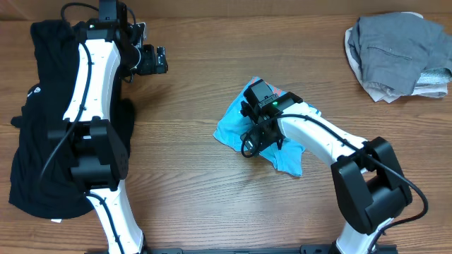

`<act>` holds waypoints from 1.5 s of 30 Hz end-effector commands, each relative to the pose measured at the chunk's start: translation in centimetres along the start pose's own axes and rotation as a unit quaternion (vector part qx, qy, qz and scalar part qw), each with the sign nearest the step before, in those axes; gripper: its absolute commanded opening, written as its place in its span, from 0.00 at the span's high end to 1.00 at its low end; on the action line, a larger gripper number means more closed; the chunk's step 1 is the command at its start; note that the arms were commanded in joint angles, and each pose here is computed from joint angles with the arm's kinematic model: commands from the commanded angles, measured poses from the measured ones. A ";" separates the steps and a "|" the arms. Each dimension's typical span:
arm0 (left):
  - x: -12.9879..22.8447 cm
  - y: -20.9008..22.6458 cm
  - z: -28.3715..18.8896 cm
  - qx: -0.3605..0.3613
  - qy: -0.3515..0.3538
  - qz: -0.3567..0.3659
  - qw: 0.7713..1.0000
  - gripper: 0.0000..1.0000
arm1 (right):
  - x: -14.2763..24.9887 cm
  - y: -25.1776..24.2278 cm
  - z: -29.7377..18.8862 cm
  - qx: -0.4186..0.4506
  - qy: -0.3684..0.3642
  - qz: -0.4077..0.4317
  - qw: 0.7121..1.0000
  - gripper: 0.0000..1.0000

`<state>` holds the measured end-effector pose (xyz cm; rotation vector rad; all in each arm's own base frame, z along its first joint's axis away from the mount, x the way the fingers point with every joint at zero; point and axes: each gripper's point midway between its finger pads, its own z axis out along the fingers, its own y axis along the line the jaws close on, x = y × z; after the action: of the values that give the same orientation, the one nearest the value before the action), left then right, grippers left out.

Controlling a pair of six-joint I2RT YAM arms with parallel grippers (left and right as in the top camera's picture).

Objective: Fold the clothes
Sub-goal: 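Carry the shirt bundle with the right gripper onto the grey pile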

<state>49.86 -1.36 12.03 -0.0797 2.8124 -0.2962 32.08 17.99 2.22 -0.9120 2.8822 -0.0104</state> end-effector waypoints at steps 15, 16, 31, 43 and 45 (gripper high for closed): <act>1.6 0.3 3.1 0.004 0.025 0.009 1.000 0.00 | 1.2 -2.8 3.9 0.069 0.041 0.101 0.992 0.77; 1.6 0.3 3.1 0.004 0.025 0.009 1.000 0.00 | 1.1 -3.3 3.9 0.077 0.036 0.111 0.990 0.83; 1.5 0.7 3.1 -0.005 0.022 0.009 1.000 0.00 | -5.3 -10.3 -7.7 0.095 -0.083 0.217 0.968 0.96; 1.4 0.7 3.1 -0.005 0.020 0.009 1.000 0.00 | -6.0 -20.8 -21.0 0.142 -0.182 0.282 0.931 0.96; 1.4 0.7 3.1 -0.005 0.021 0.009 1.000 0.00 | -5.7 -22.9 -22.6 0.154 -0.203 0.297 0.920 0.96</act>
<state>49.51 -1.30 9.06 -0.0860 2.8448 -0.2929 46.38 4.54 21.11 -0.0110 2.6710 -0.1573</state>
